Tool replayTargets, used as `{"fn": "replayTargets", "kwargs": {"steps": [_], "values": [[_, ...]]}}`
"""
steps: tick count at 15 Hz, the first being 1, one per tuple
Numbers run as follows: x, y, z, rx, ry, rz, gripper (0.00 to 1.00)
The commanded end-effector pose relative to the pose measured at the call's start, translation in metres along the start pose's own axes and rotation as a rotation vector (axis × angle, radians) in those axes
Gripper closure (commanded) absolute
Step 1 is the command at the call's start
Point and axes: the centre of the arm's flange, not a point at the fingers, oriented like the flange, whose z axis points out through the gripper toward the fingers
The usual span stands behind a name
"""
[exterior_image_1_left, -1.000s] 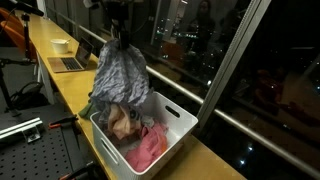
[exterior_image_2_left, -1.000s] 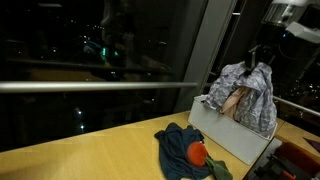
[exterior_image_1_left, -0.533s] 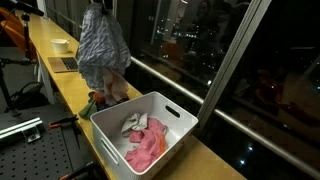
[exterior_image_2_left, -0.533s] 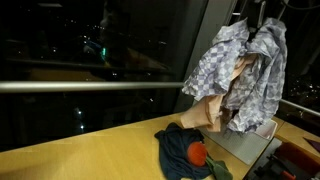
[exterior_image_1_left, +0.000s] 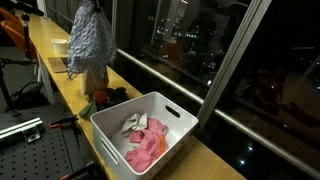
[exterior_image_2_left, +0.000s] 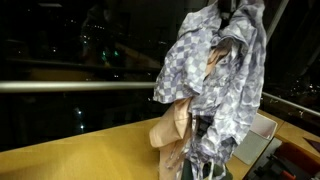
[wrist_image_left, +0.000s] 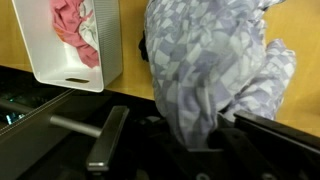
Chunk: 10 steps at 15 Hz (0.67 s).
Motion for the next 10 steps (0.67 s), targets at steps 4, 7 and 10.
{"fn": "replayTargets", "kwargs": {"steps": [4,7,10], "values": [[0.057,0.020,0.038,0.064,-0.097,0.023,0.99],[0.058,0.040,0.051,0.101,-0.130,0.024,0.99],[0.053,0.055,0.068,0.153,-0.179,0.004,0.99]]}}
